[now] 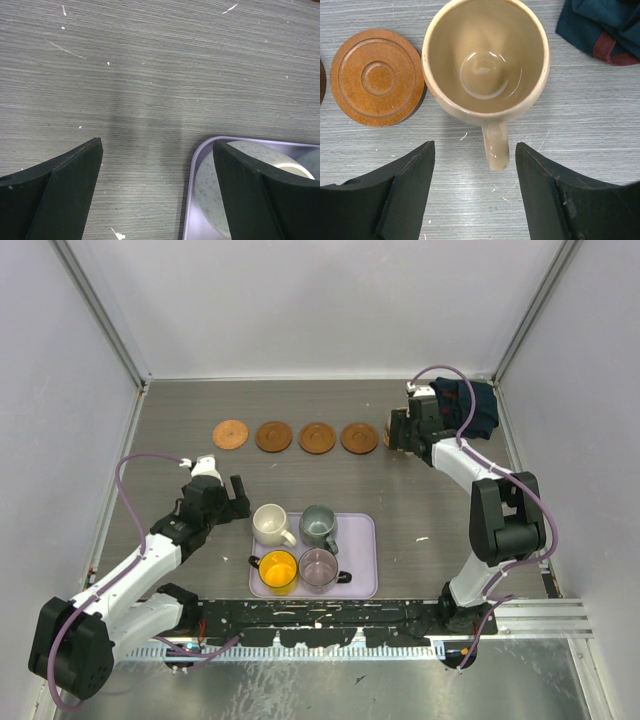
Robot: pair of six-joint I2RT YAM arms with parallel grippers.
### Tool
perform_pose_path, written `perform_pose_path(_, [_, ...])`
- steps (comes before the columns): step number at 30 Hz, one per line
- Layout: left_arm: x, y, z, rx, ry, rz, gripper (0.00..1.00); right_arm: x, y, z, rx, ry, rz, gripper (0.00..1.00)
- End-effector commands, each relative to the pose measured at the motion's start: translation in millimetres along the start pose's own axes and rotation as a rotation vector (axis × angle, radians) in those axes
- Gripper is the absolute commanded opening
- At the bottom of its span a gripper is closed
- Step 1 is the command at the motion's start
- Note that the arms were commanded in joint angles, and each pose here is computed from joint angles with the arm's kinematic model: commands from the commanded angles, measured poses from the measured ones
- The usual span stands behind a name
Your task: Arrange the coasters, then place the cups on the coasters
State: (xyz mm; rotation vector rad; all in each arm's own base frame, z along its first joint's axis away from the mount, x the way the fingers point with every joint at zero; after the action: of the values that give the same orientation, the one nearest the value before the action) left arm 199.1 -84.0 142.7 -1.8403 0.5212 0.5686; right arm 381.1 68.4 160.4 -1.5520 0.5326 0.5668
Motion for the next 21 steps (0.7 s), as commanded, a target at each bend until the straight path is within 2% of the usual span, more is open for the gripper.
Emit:
perform_pose_path(1, [-1.1,-16.6,-10.5,-0.018,0.042,-0.075,0.93,-14.8,-8.8,-1.0,0.029,0.019,-0.054,0.70])
perform_pose_path(21, [-4.1,-13.2,-7.7,-0.028,0.042,-0.076,0.93,-5.6,4.0,12.3,0.024,-0.034,-0.012,0.69])
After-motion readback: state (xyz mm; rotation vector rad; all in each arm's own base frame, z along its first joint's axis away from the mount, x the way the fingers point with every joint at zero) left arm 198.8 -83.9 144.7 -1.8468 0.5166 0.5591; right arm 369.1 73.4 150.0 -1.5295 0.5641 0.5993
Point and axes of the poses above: each gripper's point midway between its finger pads, its own x axis out along the fingers, its own z axis along the line the jaws close on, y = z × x, the point moved 9 cm from there along -x, back along the fingers, and after that the axes turned 5 degrees about -x, right-handed, at the moved point
